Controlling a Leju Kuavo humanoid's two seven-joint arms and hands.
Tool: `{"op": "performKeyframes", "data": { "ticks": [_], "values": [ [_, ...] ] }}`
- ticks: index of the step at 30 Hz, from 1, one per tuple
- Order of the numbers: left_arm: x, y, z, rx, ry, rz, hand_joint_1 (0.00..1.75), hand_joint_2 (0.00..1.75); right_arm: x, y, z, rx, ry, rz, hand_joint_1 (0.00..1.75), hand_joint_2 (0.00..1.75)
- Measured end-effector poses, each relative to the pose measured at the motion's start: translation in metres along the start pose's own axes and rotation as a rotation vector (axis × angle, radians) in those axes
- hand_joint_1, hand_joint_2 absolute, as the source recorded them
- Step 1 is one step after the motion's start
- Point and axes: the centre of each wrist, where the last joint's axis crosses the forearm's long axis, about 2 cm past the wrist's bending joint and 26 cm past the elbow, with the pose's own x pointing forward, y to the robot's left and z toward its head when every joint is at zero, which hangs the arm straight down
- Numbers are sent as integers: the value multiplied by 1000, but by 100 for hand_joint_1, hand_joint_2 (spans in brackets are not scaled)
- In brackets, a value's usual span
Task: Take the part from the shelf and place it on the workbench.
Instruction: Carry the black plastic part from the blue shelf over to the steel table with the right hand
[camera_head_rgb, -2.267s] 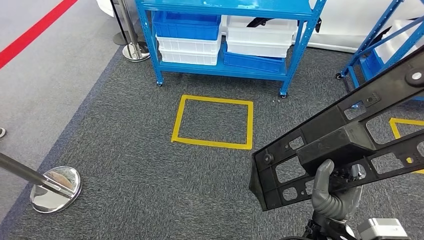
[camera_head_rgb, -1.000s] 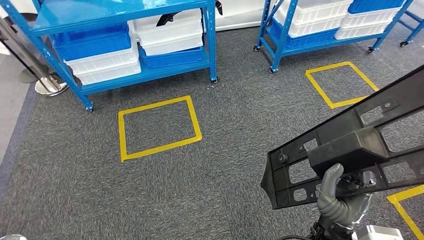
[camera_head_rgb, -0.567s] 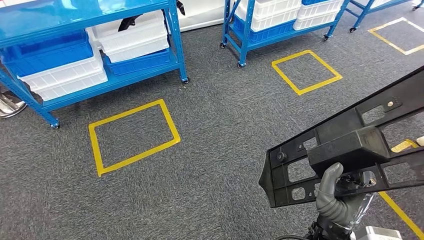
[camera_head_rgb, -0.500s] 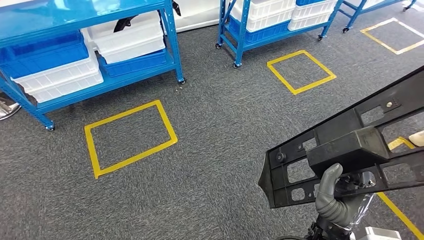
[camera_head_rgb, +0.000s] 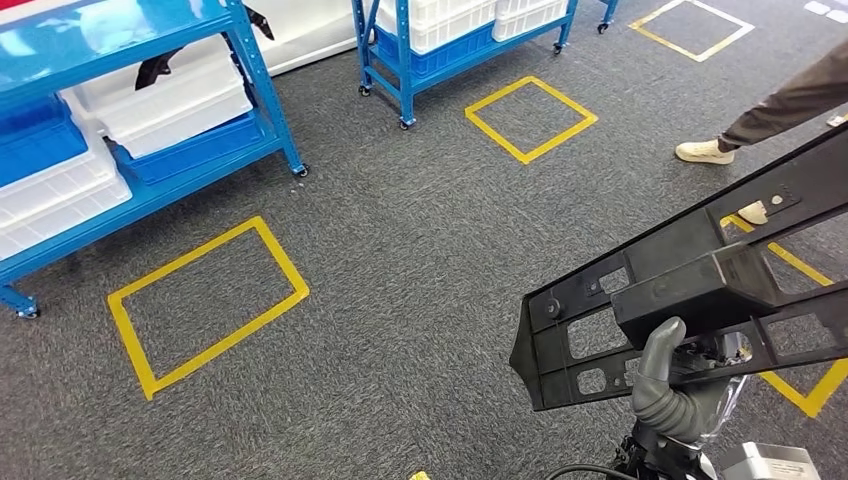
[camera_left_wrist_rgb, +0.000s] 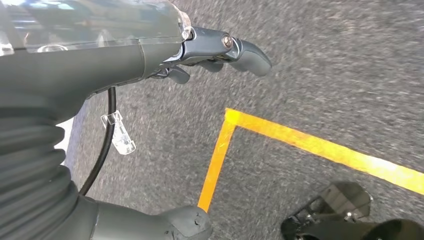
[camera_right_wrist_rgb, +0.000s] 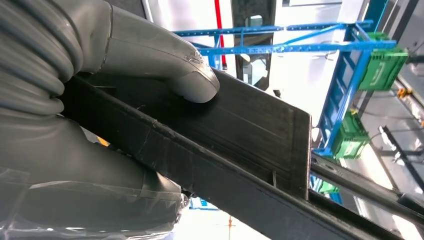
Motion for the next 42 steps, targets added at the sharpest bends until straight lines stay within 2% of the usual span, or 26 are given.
{"op": "performKeyframes", "data": {
  "ticks": [6, 42],
  "values": [
    [-4, -4, 2, -6, 6, 1, 0, 175, -1, 2, 0, 25, 33, -82, 175, 175],
    [-5, -11, 5, -38, -4, -42, 0, 175, 1, 3, 4, 1, 11, -53, 175, 175]
  ]
}}
